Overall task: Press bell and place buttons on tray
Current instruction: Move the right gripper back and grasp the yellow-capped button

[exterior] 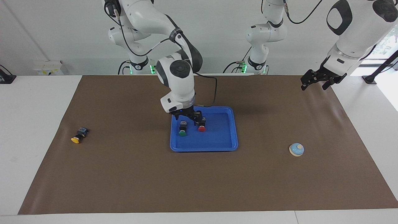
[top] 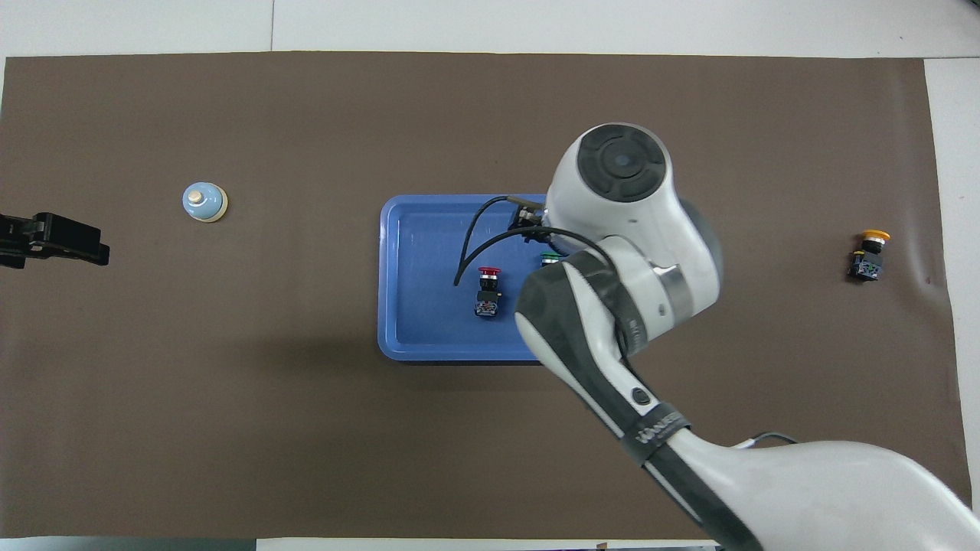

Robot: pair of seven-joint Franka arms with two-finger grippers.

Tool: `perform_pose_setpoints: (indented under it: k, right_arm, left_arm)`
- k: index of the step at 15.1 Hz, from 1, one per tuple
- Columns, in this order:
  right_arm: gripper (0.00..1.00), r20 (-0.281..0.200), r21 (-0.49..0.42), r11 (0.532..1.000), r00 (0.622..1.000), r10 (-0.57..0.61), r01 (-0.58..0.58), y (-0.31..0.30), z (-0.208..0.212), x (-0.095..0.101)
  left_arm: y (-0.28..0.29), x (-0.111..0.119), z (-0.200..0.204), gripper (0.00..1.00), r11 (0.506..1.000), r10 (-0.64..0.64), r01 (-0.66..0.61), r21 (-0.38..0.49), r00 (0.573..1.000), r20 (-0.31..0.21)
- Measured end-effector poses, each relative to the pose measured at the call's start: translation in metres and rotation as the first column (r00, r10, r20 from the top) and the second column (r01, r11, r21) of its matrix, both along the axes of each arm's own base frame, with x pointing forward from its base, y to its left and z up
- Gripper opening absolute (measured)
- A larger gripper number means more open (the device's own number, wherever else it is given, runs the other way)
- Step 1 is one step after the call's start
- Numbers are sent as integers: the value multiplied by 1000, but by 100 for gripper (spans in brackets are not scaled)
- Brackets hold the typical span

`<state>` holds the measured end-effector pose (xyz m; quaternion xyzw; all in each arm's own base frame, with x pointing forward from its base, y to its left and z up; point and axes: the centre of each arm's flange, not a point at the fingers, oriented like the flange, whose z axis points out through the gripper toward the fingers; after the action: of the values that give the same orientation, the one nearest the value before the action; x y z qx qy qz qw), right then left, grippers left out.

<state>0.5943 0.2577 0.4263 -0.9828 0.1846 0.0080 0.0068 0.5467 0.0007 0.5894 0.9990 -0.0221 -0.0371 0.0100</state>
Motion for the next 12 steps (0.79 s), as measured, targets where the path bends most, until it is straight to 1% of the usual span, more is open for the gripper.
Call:
perform_pose_setpoints:
  k: [2, 3, 5, 6, 8, 9, 11, 12]
  right_arm:
    - [100, 2, -6, 1000, 1000, 12, -12, -80, 24, 19]
    - [100, 1, -10, 1000, 1000, 19, -19, -122, 30, 26]
    - [100, -3, -24, 999, 999, 42, -42, -207, 29, 37]
    - [100, -12, -32, 998, 998, 59, -59, -247, 25, 38]
    - [100, -31, -39, 996, 996, 81, -82, -322, 14, 32]
    - [100, -24, -51, 994, 995, 95, -96, -355, 6, 27]
    - [100, 15, -80, 992, 995, 103, -101, -398, -16, 16]
    - [100, 32, -96, 990, 994, 107, -103, -410, -30, 9]
  left_arm:
    - [0, 0, 0, 100, 1000, 0, 0, 0, 1000, 0]
    - [0, 0, 0, 100, 1000, 0, 0, 0, 1000, 0]
    - [0, 0, 0, 100, 1000, 0, 0, 0, 1000, 0]
    - [0, 0, 0, 100, 1000, 0, 0, 0, 1000, 0]
    - [0, 0, 0, 100, 1000, 0, 0, 0, 1000, 0]
    - [0, 0, 0, 100, 1000, 0, 0, 0, 1000, 0]
    - [0, 0, 0, 100, 1000, 0, 0, 0, 1000, 0]
    - [0, 0, 0, 100, 1000, 0, 0, 0, 1000, 0]
